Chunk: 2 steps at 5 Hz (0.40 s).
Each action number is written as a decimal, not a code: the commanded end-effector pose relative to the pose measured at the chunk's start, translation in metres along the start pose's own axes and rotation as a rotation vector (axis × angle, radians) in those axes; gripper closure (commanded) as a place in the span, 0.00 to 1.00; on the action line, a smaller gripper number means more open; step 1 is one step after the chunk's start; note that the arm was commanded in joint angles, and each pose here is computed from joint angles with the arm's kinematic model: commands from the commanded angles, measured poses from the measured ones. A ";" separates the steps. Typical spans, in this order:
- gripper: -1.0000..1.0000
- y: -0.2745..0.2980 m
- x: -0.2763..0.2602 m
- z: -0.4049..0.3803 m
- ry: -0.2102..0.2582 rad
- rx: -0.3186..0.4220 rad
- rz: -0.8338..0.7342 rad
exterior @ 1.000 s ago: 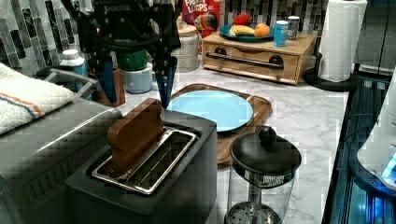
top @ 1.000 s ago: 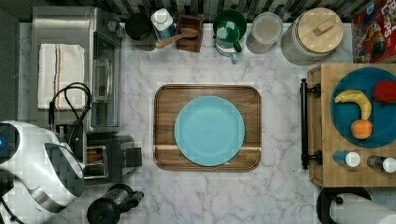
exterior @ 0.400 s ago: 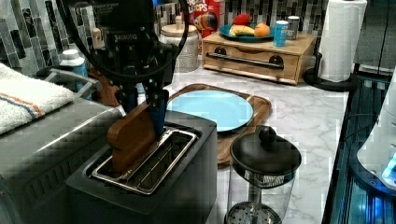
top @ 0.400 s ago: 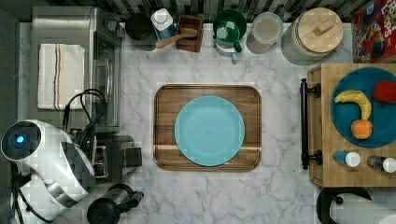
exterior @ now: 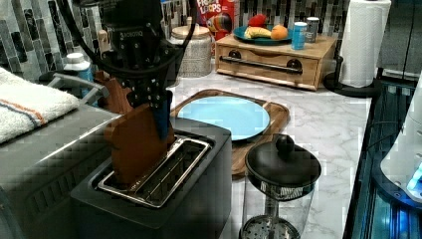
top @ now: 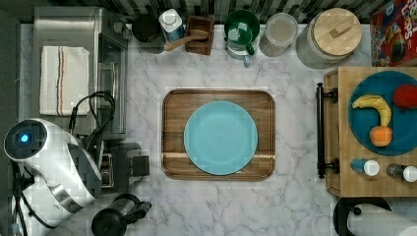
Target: Pick up the toast.
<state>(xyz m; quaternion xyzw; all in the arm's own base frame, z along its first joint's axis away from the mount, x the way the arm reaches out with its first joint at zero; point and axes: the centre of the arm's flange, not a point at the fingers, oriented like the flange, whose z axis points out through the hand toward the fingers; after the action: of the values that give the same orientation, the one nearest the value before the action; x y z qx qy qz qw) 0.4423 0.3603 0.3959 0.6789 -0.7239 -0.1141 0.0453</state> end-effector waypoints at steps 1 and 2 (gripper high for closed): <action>1.00 0.034 -0.038 -0.103 -0.175 0.048 -0.195; 1.00 0.031 -0.016 -0.127 -0.162 0.078 -0.240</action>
<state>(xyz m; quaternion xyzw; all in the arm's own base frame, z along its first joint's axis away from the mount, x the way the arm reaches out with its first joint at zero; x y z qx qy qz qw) 0.4526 0.3360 0.4197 0.7001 -0.6965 -0.1532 0.0369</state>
